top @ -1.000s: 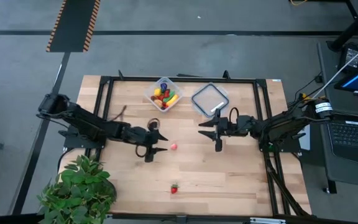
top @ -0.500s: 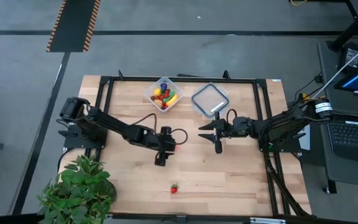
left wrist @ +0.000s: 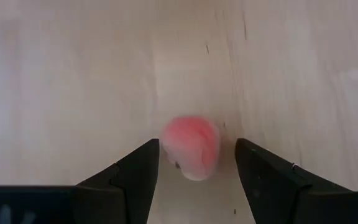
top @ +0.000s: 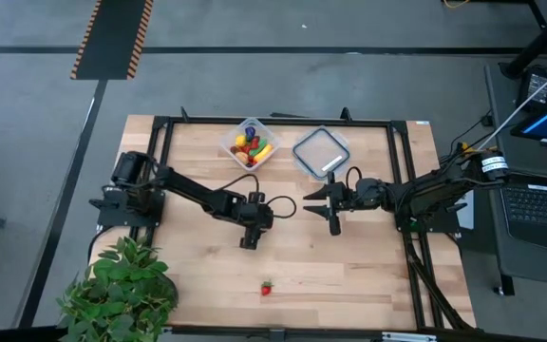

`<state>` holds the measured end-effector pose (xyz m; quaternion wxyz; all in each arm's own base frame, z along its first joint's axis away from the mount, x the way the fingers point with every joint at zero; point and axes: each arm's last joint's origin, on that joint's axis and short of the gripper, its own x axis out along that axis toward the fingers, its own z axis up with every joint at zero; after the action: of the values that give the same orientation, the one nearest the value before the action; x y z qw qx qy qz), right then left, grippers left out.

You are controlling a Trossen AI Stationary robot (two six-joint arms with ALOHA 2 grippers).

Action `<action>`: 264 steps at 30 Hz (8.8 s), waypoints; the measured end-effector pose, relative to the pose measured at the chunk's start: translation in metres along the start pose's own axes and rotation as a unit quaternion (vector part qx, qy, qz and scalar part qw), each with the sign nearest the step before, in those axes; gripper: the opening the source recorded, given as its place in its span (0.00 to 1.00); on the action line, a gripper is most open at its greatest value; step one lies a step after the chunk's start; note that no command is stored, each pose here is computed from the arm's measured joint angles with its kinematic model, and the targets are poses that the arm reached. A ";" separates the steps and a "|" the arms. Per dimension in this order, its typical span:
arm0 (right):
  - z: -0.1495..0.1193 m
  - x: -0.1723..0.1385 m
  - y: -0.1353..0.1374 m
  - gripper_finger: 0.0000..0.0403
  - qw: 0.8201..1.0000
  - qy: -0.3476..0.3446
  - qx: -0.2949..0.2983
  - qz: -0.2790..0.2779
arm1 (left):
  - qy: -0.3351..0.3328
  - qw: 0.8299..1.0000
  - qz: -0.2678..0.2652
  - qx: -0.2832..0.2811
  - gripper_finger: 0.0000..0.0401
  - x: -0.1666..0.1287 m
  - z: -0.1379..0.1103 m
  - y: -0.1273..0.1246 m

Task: Pick and placing Produce into tupperware
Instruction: Put the peach into the transparent container, then put the strawberry into the transparent container

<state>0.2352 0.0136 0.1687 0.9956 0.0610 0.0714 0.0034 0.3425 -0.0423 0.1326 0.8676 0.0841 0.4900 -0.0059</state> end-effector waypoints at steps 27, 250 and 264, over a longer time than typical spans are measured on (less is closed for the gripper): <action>0.000 0.000 0.000 0.36 1.000 0.000 0.000 0.000 | 0.005 0.999 -0.031 -0.006 0.20 0.009 -0.002 0.004; 0.005 0.000 0.000 0.36 1.000 -0.024 0.000 0.002 | -0.359 0.925 -0.127 -0.006 0.42 -0.072 -0.035 -0.037; 0.007 -0.001 0.010 0.36 0.999 -0.040 -0.001 0.025 | -0.398 0.905 -0.108 -0.106 0.42 -0.081 -0.046 -0.062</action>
<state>0.2356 0.0228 0.1772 0.9973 0.0615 0.0298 0.0255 0.2554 -0.1021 0.1692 0.9883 -0.0712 0.1082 -0.0801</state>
